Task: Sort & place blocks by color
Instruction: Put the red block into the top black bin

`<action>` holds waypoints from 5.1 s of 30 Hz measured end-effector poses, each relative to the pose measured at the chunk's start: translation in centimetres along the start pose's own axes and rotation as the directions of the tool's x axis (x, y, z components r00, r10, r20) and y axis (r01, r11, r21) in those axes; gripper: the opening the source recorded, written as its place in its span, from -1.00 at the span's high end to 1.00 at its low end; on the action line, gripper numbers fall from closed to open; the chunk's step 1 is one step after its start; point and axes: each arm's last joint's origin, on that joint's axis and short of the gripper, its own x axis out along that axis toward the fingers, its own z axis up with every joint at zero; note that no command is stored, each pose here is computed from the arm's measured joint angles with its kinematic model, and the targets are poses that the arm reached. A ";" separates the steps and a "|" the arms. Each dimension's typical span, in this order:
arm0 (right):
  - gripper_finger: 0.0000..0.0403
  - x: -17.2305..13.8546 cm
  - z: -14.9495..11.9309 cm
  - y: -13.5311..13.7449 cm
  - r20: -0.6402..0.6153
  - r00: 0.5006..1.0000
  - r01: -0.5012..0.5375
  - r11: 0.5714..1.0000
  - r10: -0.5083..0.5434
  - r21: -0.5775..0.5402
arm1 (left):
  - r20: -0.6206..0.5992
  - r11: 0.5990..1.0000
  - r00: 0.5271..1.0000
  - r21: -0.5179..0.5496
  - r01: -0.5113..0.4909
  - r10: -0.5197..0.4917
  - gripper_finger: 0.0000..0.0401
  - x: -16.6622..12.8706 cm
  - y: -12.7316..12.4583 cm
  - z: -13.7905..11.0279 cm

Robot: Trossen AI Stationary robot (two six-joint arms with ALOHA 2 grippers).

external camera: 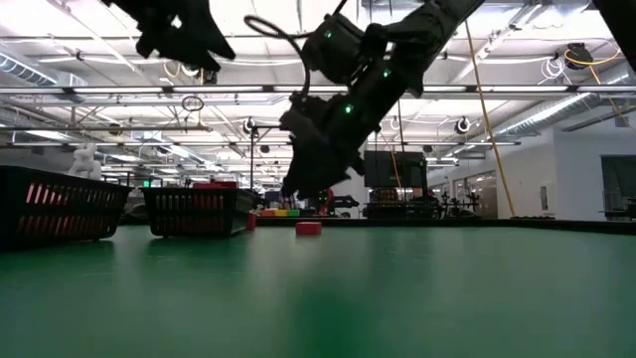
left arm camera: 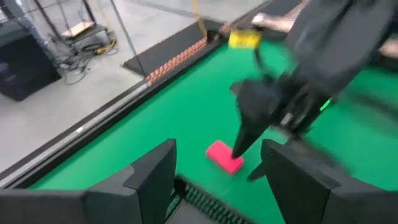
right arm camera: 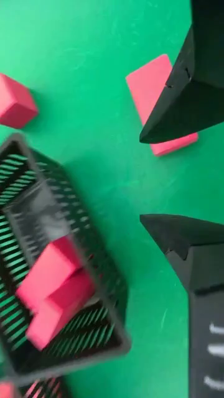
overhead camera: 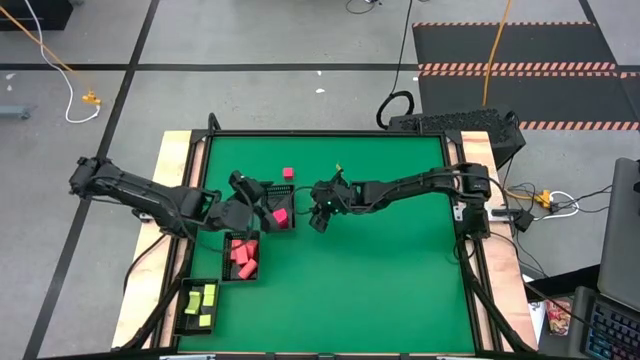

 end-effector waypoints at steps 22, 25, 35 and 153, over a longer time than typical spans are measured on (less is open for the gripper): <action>-0.51 2.0 -0.9 -2.9 0.001 0.988 0.157 0.987 -0.157 0.017 | 0.026 1.000 0.999 0.005 0.024 -0.024 -0.18 -1.0 -0.5 -0.1; -0.50 2.2 -1.8 -3.7 -0.023 0.985 0.174 0.984 -0.173 0.031 | 0.026 1.000 0.999 0.004 0.024 -0.024 -0.18 -1.0 -0.5 -0.1; -0.50 2.3 -4.1 -4.6 -0.087 0.976 0.198 0.979 -0.201 -0.042 | 0.024 1.000 0.999 0.007 0.023 -0.024 -0.18 -1.0 -0.5 -0.1; 0.41 -5.9 -3.4 5.3 0.210 0.554 -0.765 0.592 0.806 -0.253 | -0.047 0.359 0.848 0.893 0.272 -0.527 -0.01 3.9 -12.1 -6.0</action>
